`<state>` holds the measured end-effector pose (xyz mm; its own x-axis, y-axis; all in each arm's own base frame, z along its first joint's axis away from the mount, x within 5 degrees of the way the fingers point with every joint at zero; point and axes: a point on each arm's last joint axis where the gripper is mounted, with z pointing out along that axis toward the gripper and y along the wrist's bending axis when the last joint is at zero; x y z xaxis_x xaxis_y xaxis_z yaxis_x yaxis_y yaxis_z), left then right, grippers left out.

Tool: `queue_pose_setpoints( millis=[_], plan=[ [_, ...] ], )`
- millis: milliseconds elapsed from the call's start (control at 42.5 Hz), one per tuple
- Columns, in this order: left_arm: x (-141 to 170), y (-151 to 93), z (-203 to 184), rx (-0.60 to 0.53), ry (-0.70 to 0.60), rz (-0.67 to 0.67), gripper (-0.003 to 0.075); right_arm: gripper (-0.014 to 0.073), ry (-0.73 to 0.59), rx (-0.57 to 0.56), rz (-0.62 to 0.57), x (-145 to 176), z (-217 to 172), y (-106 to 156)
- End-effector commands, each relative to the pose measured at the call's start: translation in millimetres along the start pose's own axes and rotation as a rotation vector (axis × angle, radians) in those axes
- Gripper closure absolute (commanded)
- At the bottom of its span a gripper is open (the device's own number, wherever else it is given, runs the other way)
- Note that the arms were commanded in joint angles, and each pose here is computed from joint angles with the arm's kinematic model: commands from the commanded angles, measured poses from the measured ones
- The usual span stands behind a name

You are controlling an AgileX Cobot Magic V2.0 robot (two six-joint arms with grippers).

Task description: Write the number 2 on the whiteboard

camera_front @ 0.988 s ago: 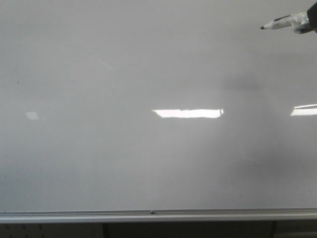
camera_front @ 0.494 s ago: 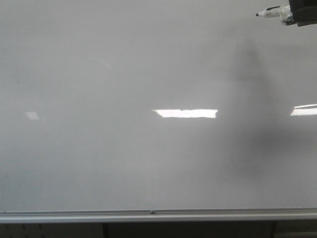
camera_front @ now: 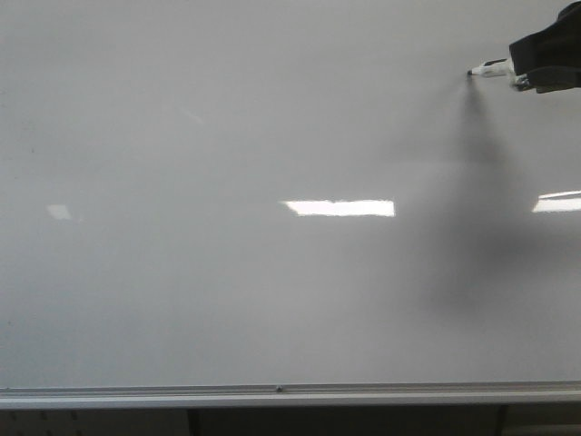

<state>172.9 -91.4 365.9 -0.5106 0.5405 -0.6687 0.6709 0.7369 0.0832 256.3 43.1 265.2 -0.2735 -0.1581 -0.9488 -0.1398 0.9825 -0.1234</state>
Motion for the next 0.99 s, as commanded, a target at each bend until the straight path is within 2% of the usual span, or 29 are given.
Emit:
queue_pose_setpoints(
  millis=[0,141,306,471,776,965],
  plan=[
    [-10.1,0.2,-11.4,-0.018,-0.099,-0.016,0.024,0.0664,-0.072,0.056,0.004,-15.2,-3.6,-13.1],
    [-10.1,0.2,-11.4,-0.018,-0.099,-0.016,0.024,0.0664,0.053,0.034,0.017,-2.4,-2.1,-17.5],
    [-10.1,0.1,-11.4,-0.016,-0.1,-0.017,0.024,0.0664,0.154,-0.041,0.001,11.8,7.9,-1.5],
    [-10.1,0.2,-11.4,-0.017,-0.099,-0.016,0.024,0.0664,0.146,-0.059,-0.011,12.9,11.5,5.9],
    [-10.0,0.1,-11.4,-0.017,-0.098,-0.016,0.024,0.0664,0.212,0.036,0.04,21.8,11.2,-26.1],
    [-10.6,0.4,-11.5,-0.02,-0.105,-0.016,0.024,0.0664,0.162,0.008,0.031,7.8,-2.5,-19.6]
  ],
)
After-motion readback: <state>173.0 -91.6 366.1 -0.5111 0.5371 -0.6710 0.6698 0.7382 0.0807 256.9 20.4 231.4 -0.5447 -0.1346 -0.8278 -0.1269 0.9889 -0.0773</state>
